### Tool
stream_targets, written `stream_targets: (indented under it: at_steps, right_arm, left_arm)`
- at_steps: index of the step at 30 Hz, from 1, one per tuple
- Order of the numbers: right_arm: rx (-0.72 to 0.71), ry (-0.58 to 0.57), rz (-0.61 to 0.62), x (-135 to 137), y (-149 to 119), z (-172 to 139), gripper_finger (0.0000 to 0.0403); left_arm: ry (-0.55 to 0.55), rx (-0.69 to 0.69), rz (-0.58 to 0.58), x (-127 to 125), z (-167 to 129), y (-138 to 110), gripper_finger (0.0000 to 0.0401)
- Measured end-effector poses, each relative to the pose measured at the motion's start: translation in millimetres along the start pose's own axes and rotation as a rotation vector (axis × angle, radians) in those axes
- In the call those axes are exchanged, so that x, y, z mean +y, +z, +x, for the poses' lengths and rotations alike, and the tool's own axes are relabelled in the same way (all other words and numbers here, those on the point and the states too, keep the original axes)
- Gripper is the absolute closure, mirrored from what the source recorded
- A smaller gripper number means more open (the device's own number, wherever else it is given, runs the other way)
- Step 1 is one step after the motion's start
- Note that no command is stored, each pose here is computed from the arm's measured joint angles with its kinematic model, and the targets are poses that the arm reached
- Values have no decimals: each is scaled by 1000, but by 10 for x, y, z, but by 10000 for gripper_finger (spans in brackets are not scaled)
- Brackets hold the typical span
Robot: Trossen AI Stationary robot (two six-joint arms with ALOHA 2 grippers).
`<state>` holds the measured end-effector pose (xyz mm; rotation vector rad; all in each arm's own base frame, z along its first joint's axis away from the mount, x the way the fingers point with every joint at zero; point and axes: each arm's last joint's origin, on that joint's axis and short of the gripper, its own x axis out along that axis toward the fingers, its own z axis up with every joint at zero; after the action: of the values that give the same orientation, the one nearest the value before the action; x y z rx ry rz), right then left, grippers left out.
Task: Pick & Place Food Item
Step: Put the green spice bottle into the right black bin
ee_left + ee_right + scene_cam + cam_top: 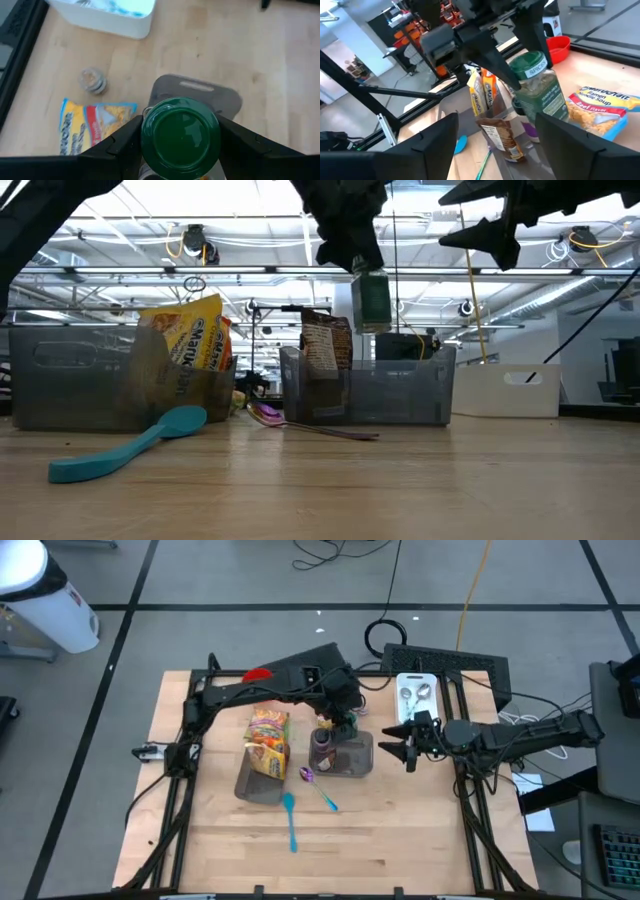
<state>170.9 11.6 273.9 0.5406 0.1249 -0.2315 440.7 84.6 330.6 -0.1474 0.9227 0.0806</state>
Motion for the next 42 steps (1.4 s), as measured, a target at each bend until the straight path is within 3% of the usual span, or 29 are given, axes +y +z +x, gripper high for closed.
stream_targets:
  at_steps: [11,16,24,34,42]
  right_arm:
    - [-17,-36,-8,19,-21,-11,149]
    - [-16,-34,-1,19,-22,-11,149]
    - [-15,-34,12,20,-22,-11,149]
    - [-15,-33,26,20,-22,-11,149]
    - [-15,-33,27,20,-22,-11,149]
  left_arm:
    - [23,13,18,-324,102,-53,189]
    - [21,35,-51,-308,280,-146,189]
    - [27,27,-69,-281,385,-192,189]
    - [44,113,-114,-186,638,-437,189]
    - [33,57,-99,-184,702,-424,189]
